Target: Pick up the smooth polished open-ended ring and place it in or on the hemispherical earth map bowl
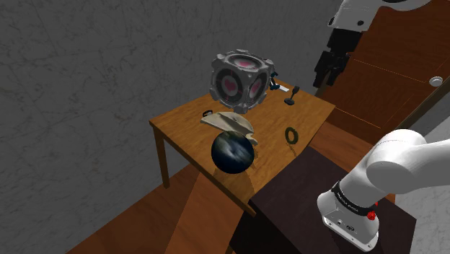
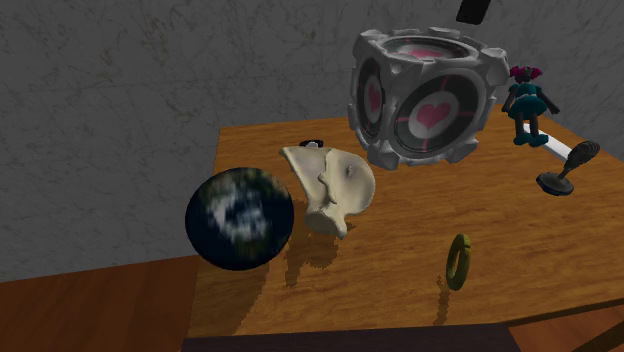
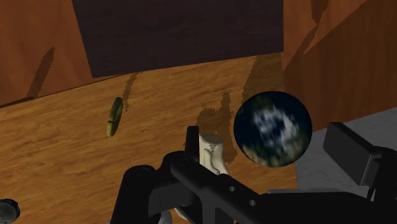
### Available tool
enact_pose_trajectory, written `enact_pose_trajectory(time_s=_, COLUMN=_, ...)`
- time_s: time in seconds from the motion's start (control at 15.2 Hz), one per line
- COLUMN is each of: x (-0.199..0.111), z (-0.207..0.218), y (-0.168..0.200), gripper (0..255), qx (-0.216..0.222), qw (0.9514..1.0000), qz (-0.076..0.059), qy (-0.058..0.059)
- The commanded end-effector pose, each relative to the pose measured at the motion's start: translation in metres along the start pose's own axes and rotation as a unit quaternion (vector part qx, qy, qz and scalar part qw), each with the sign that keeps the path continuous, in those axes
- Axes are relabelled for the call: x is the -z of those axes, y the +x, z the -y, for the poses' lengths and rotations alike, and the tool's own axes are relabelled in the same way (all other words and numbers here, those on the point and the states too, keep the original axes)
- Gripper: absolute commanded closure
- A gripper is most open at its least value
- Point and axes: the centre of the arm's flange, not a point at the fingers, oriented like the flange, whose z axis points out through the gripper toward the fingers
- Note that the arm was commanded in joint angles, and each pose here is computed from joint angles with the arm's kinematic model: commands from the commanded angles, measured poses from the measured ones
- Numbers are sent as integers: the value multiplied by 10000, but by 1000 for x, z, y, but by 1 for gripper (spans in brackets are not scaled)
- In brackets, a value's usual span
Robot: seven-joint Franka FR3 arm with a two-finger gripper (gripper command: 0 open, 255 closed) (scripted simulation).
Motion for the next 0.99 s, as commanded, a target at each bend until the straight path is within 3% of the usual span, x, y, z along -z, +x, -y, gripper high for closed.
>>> enact_pose_trajectory(time_s=0.0, x=0, z=0, y=0, gripper=0, qx=0, qw=10000, qz=0, qy=0)
enact_pose_trajectory(time_s=0.92, x=-135, z=-99, y=70, gripper=0, qx=-722, qw=9973, qz=-92, qy=-132)
